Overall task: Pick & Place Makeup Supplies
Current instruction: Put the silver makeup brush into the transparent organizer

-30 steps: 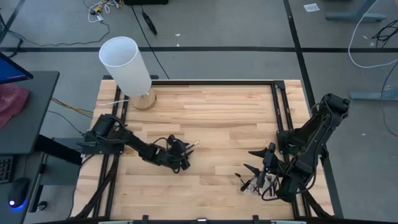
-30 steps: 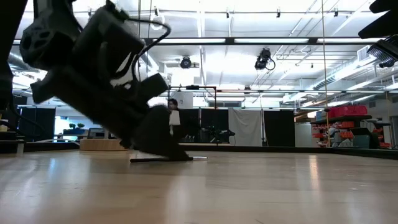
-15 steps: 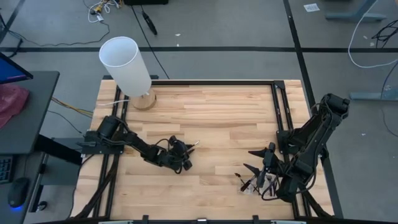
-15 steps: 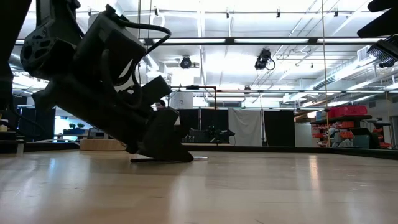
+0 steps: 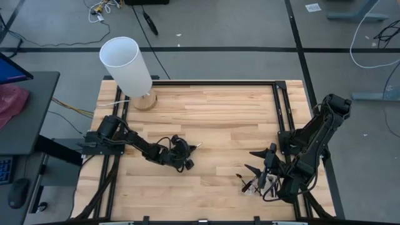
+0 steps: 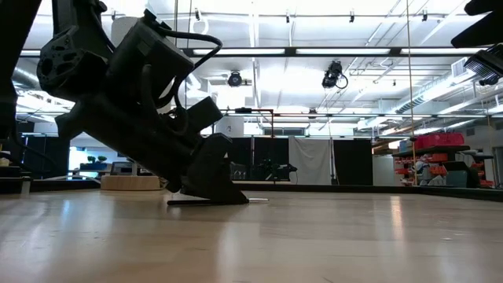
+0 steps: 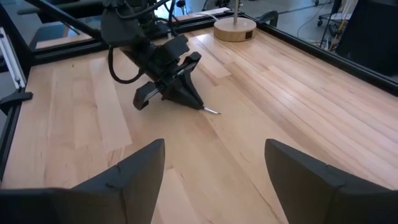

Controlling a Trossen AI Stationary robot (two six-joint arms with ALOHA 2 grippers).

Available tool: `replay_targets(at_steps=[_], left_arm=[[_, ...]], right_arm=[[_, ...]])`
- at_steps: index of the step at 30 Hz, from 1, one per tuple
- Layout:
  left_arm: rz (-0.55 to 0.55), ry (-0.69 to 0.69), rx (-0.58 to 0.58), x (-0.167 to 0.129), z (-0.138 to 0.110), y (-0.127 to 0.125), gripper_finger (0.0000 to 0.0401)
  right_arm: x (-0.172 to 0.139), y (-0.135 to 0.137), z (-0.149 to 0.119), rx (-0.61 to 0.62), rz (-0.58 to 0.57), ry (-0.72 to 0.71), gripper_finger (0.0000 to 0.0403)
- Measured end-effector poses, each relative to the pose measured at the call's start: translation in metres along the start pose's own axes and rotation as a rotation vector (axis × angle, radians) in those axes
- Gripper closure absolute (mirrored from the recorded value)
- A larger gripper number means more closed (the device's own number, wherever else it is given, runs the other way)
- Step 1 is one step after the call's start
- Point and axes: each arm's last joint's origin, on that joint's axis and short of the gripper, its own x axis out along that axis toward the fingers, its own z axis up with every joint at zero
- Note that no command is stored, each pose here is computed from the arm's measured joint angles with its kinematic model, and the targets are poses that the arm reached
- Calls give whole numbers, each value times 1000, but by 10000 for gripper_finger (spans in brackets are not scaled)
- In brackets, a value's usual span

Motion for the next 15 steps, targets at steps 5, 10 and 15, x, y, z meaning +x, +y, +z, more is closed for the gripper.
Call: replay_targets(at_steps=[5, 10, 15], left_arm=[[-2, 0, 2, 0, 0, 0, 385], [-22, -16, -2, -2, 1, -2, 386], [-71, -43, 24, -10, 10, -6, 386]], right_arm=[[0, 1, -1, -20, 11, 22, 124], [0, 2, 0, -25, 16, 24, 124], [0, 2, 0, -26, 15, 24, 124]])
